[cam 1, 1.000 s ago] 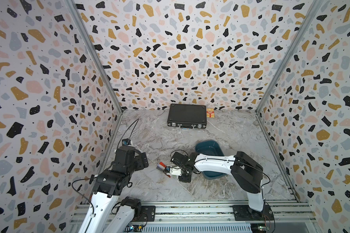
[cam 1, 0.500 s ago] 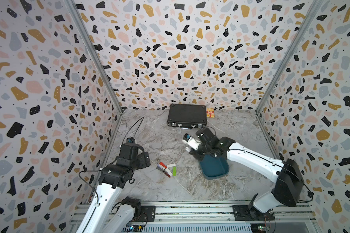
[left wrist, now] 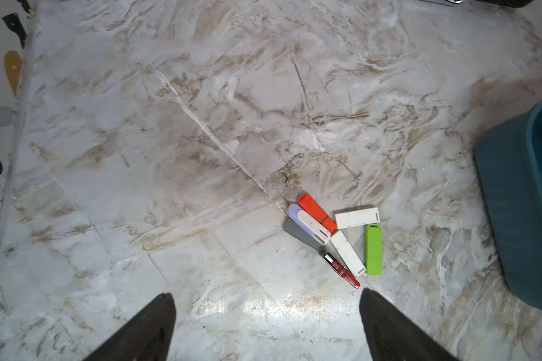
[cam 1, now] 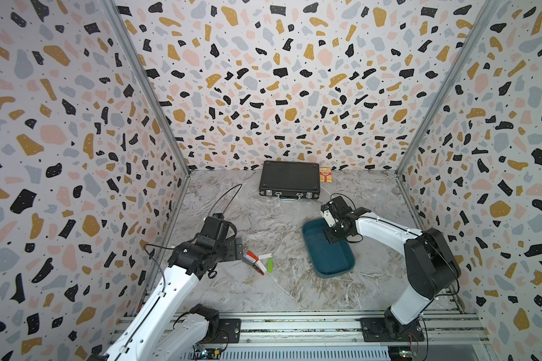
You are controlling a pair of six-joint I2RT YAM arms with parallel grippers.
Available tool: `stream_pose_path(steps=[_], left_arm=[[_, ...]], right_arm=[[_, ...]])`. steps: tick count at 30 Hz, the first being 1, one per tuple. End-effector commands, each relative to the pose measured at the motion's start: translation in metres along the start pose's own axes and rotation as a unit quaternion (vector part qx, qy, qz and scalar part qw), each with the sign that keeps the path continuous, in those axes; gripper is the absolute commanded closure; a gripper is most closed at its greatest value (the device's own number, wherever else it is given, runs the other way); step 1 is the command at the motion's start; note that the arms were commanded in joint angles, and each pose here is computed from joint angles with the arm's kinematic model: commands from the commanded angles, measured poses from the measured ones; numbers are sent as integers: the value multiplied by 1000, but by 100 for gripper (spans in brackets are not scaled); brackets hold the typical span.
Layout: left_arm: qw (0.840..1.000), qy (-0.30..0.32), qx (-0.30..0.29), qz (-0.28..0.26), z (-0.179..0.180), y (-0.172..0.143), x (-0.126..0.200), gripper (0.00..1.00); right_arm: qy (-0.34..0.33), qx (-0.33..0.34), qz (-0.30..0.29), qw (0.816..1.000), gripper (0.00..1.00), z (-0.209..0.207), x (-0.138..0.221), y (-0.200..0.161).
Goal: Put the usb flash drive into the storage box
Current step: Place the USB flash in the storage box.
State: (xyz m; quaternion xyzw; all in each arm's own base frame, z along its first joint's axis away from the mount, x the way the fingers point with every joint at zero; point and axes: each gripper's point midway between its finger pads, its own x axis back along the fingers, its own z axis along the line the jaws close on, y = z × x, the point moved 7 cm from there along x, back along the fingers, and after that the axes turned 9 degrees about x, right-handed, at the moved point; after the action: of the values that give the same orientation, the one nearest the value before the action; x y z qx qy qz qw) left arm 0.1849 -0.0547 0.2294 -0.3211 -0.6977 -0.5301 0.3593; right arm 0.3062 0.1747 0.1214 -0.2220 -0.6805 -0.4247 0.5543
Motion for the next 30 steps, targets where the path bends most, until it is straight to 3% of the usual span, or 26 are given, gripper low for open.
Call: stream_pose_path(steps=[1,4,6,13,23,30], left_arm=[[999,-32,-1,7,-11,3,2,8],[997,-64,17,40,-23,-3,-8,16],[996,-70,13,57,-30,-9,-17,20],[995,-38,-30,93,-54,-29,-37,32],[989,8,-81,121,-97,-59,-76,40],[988,16,-75,134,-109,-72,-104,47]], right_arm=[[-12,-10,-10,1000,67,-4,7,13],[2,-13,-18,1000,49,-2,12,17],[11,-13,-31,999,42,0,23,18],[46,-17,-121,991,43,10,65,11],[25,-13,-135,990,43,6,75,5],[21,-13,-131,991,43,6,72,2]])
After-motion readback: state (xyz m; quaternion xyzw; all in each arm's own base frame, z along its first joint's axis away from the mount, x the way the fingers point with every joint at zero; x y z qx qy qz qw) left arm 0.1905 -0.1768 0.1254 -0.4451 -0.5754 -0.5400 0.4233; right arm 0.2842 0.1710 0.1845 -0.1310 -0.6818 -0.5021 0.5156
